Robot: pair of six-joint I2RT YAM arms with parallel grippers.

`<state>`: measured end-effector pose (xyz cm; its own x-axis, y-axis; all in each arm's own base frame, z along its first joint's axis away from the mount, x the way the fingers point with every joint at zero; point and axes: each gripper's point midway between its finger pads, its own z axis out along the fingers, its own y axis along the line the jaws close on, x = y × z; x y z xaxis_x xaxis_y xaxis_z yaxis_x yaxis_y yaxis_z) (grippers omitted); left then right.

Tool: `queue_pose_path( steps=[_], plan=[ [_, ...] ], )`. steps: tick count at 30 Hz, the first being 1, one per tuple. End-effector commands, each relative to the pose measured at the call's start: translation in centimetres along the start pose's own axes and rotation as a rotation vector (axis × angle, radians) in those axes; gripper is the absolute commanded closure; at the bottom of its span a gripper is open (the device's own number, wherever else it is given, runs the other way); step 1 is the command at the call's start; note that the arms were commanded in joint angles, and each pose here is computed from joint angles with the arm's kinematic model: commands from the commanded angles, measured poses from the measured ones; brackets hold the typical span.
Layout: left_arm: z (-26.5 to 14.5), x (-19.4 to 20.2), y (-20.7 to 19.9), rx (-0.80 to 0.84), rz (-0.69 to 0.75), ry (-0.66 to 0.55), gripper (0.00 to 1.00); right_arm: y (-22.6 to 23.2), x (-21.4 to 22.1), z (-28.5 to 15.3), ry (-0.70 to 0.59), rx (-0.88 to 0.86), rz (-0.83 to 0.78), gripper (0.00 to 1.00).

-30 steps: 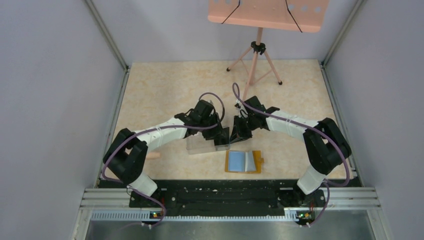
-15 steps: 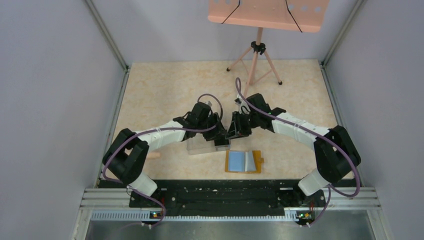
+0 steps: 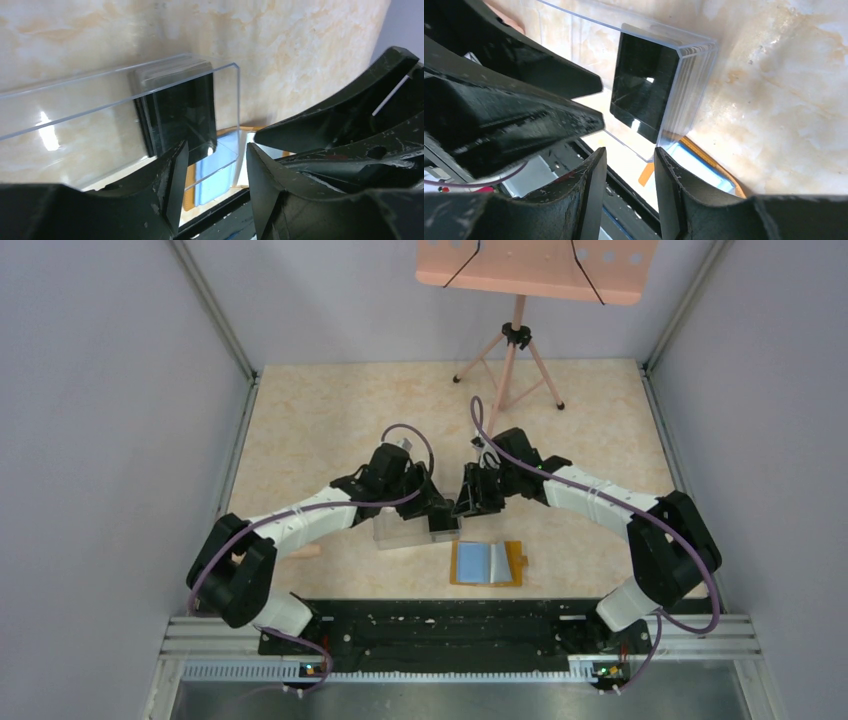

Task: Put the credit cards into the card holder
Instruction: Pick up the credit card from the storage box.

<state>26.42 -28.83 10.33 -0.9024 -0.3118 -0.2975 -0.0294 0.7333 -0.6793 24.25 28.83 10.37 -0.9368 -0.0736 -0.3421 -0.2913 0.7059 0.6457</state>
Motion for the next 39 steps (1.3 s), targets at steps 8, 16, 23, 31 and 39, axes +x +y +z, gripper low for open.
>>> queue_pose_path(
  steps=[8, 16, 23, 31, 39],
  plan=[
    [0.1, 0.1, 4.6, -0.235, 0.010, 0.046, 0.52, -1.6, 0.9, 1.0, 0.041, 0.075, -0.023, 0.60],
    [1.5, 0.5, 3.2, -0.197, 0.034, 0.073, 0.76, -2.1, 1.6, 1.6, 0.071, 0.081, -0.012, 0.69],
    [1.4, 0.5, 2.9, -0.250, 0.082, 0.076, 0.96, -2.2, 1.9, 1.7, 0.078, 0.080, -0.009, 0.76],
    [1.2, 0.3, 1.5, -0.258, 0.122, 0.060, 0.99, -2.3, 2.1, 1.8, 0.084, 0.079, -0.004, 0.79],
    [1.3, 0.2, 1.2, -0.307, 0.170, 0.068, 0.90, -2.3, 2.1, 1.8, 0.084, 0.078, -0.004, 0.80]
  ],
)
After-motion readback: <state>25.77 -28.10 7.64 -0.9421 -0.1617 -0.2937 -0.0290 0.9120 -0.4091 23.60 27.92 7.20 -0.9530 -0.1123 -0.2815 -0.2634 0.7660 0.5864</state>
